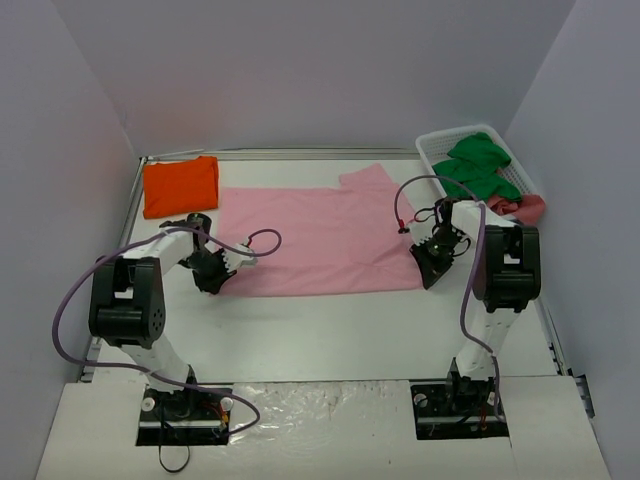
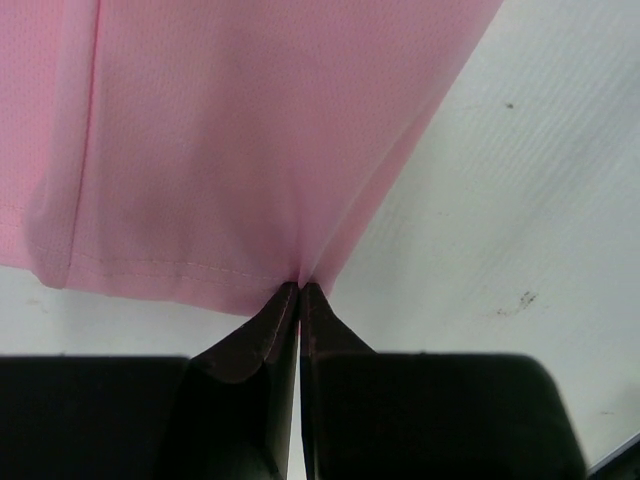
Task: Fold and stack the t-shirts
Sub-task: Fold the flattened tshirt in 1/3 of the way
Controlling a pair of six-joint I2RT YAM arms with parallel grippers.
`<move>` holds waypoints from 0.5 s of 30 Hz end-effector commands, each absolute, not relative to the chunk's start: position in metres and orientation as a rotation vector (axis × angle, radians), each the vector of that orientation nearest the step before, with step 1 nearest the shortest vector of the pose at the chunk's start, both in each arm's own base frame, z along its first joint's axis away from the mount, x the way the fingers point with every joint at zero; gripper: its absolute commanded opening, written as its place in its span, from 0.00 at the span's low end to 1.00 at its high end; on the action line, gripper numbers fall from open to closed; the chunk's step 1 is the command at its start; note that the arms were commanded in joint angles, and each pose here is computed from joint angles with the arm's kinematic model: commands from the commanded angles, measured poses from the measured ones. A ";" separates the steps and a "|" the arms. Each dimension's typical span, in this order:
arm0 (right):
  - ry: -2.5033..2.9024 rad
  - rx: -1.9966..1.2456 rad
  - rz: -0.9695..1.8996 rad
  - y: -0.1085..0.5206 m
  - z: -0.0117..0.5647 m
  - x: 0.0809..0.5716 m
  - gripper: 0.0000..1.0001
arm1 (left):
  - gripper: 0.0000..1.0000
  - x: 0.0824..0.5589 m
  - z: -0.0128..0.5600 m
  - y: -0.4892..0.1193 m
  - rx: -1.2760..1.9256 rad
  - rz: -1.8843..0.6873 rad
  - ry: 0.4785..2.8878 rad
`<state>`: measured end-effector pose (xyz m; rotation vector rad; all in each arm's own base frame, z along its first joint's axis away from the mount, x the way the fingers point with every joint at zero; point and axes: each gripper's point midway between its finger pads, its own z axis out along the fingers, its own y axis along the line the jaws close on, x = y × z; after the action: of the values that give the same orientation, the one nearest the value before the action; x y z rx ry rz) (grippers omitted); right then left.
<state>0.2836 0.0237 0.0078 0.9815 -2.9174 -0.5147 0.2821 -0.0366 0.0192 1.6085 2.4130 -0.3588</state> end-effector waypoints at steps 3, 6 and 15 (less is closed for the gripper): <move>-2.894 0.978 -0.494 0.018 0.020 0.268 0.01 | 0.02 0.198 0.004 -0.037 1.738 -0.687 2.553; -2.893 0.981 -0.488 0.017 0.022 0.264 0.01 | 0.02 0.187 0.010 -0.039 1.750 -0.732 2.546; -2.842 0.988 -0.480 0.014 0.027 0.236 0.01 | 0.02 0.163 0.024 -0.035 1.784 -0.773 2.559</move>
<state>0.2558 0.0210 0.0104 0.9782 -2.8853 -0.5019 0.1961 -0.0383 0.0196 1.7368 2.5058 -0.6476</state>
